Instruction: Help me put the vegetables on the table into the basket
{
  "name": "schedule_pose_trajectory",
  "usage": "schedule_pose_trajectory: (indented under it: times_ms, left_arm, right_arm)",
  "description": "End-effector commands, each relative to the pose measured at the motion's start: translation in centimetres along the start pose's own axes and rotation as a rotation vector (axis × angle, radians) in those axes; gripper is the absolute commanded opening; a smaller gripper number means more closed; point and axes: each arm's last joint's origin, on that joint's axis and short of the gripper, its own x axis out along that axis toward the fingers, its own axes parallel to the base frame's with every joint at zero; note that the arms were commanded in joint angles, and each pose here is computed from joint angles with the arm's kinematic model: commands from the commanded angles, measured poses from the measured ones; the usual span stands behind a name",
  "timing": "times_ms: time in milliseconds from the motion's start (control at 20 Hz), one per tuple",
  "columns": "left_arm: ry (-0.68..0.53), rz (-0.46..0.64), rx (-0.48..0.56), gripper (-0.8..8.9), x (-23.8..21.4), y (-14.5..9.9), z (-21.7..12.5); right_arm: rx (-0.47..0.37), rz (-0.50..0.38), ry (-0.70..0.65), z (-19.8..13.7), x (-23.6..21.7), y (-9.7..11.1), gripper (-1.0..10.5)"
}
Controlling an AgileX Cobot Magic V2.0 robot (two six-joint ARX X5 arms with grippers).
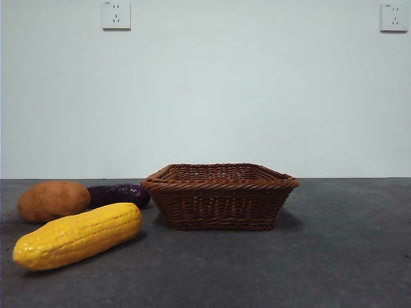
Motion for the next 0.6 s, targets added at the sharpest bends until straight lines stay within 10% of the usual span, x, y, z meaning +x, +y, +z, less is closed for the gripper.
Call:
schedule_pose_trajectory:
  times_ms: [50, 600]
  left_arm:
    - [-0.006, -0.007, 0.006, 6.01, 0.0, 0.0, 0.1]
    - [0.017, -0.009, -0.010, 6.00, 0.6, 0.4, 0.2]
  right_arm:
    - [-0.003, 0.004, 0.001, 0.2, 0.1, -0.1, 5.8]
    - [0.079, 0.090, 0.011, 4.6, 7.0, -2.8, 5.8]
